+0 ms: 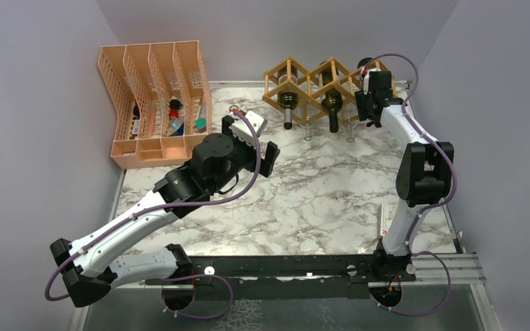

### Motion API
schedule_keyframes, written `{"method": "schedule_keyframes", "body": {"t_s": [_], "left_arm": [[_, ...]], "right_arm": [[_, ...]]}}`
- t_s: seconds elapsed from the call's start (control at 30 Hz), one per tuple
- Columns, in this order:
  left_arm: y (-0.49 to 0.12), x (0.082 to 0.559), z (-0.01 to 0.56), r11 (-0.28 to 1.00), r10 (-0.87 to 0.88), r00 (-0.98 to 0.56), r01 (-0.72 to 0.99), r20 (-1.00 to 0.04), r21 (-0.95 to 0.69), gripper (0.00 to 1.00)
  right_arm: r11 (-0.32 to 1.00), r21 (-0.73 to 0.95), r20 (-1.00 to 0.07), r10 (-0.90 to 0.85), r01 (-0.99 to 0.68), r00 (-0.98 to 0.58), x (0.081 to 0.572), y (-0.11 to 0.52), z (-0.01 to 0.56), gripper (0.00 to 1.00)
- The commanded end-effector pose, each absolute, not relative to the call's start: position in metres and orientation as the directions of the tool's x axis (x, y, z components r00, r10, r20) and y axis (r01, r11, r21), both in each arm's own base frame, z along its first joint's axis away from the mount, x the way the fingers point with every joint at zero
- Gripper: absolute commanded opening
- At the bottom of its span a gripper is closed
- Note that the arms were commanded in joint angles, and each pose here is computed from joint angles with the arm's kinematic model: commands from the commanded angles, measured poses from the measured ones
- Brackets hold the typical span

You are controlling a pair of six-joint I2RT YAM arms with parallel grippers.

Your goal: Put the wine bottle on the wine rack

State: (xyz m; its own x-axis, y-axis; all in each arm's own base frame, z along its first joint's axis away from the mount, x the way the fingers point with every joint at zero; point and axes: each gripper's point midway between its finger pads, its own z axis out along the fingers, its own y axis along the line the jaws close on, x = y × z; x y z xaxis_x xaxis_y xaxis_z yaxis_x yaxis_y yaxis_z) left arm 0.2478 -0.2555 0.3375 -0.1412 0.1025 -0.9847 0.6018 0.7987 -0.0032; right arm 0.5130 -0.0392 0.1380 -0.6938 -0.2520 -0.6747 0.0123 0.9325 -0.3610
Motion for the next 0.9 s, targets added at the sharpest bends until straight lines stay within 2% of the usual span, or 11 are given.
{"method": "schedule_keyframes", "body": {"t_s": [0.0,0.33,0.53,0.7,0.87], "left_arm": [[-0.254,0.249,0.355,0.802,0.096,-0.106,0.597,-0.99,0.014,0.98],[-0.241,0.258,0.358,0.844,0.115,-0.087,0.534,-0.99,0.051,0.99],[-0.239,0.264,0.357,0.861,0.08,-0.086,0.509,-0.993,0.026,0.99],[-0.234,0.27,0.366,0.873,0.041,-0.075,0.489,-0.996,-0.001,0.99],[-0.219,0.276,0.385,0.902,0.001,-0.044,0.431,-0.999,-0.018,0.99]], "right_arm": [[0.946,-0.323,-0.747,-0.234,0.033,-0.622,0.517,-0.032,0.176,0.65],[0.978,-0.201,-0.78,-0.127,0.053,-0.613,0.464,-0.019,0.223,0.69],[0.998,0.052,-0.802,0.053,0.019,-0.596,0.438,0.019,0.255,0.68],[0.949,0.264,-0.805,0.118,-0.174,-0.582,0.413,0.074,0.271,0.65],[0.904,0.26,-0.847,0.045,-0.34,-0.529,0.388,0.131,0.282,0.65]]}}
